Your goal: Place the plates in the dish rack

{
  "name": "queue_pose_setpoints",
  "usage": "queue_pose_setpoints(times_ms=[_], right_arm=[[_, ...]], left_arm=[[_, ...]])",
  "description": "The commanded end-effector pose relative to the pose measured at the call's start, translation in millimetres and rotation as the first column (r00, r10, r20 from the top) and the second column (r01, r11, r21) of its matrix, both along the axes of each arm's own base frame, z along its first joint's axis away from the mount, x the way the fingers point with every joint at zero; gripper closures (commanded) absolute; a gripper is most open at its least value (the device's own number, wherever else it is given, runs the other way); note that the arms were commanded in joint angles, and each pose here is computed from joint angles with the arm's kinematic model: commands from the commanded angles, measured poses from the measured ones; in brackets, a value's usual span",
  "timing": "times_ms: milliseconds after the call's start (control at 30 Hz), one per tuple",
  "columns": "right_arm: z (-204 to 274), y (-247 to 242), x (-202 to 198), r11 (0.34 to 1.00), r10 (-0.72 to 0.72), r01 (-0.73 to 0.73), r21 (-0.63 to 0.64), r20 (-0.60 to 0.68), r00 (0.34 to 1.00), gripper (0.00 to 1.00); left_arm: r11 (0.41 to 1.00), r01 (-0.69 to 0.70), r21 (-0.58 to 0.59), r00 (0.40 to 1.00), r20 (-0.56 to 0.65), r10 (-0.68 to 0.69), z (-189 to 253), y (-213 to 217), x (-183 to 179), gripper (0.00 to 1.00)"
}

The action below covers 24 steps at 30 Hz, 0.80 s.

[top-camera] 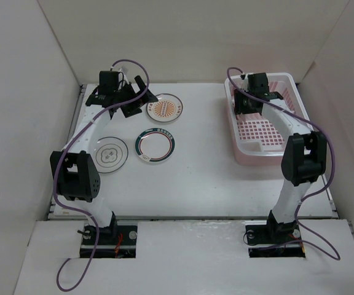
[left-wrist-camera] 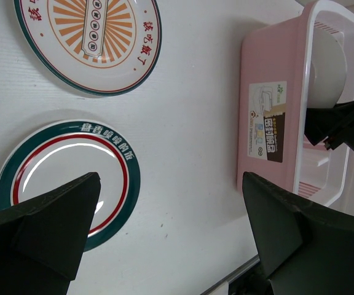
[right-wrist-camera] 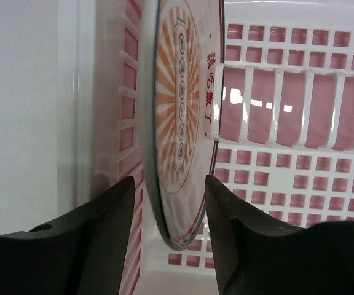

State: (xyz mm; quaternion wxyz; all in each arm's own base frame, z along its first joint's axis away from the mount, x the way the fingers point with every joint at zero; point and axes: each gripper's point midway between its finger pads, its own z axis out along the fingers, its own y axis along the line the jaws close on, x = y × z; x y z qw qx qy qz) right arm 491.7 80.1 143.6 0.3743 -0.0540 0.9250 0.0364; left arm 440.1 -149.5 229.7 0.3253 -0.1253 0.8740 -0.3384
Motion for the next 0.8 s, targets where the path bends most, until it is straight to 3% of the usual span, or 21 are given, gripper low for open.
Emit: queue_pose_setpoints(times_ms=[0, 367, 533, 567, 600, 667, 767], right_arm=[[45.7, 12.5, 10.5, 0.999, 0.017, -0.023, 0.048, 0.108, 0.994, 0.45], [99.6, 8.7, 2.2, 0.998, -0.012, -0.001, 0.067, 0.194, 0.981, 0.38], [156.5, -15.9, -10.6, 0.993, -0.114, 0.109, 0.035, 0.310, 0.944, 0.26], [162.2, -20.7, -15.3, 0.990, -0.138, 0.134, 0.034, 0.316, 0.939, 0.09], [171.0, -27.2, -18.7, 0.986, -0.162, 0.163, 0.025, 0.337, 0.927, 0.01], [191.8, -30.3, -31.7, 0.982, -0.191, 0.182, 0.059, 0.376, 0.907, 0.00], [209.9, -10.8, -54.4, 0.981, -0.155, 0.093, 0.172, 0.392, 0.907, 0.00]], left_arm=[[1.000, 0.011, 0.005, 0.998, 0.067, -0.011, 22.0, 1.1, -3.1, 0.00], [1.000, -0.013, 0.021, 0.997, 0.070, 0.011, 15.9, 4.8, 2.8, 0.00], [0.994, -0.099, 0.048, 0.992, 0.078, 0.095, 8.3, 26.1, 29.9, 0.00], [0.992, -0.116, 0.046, 0.990, 0.089, 0.112, 8.4, 33.7, 37.7, 0.00], [0.993, -0.112, 0.035, 0.990, 0.093, 0.108, 4.8, 35.1, 46.2, 0.00], [0.991, -0.128, 0.030, 0.985, 0.122, 0.124, 10.6, 42.0, 61.3, 0.00], [0.994, -0.110, 0.023, 0.982, 0.154, 0.106, -0.7, 54.4, 85.6, 0.00]])
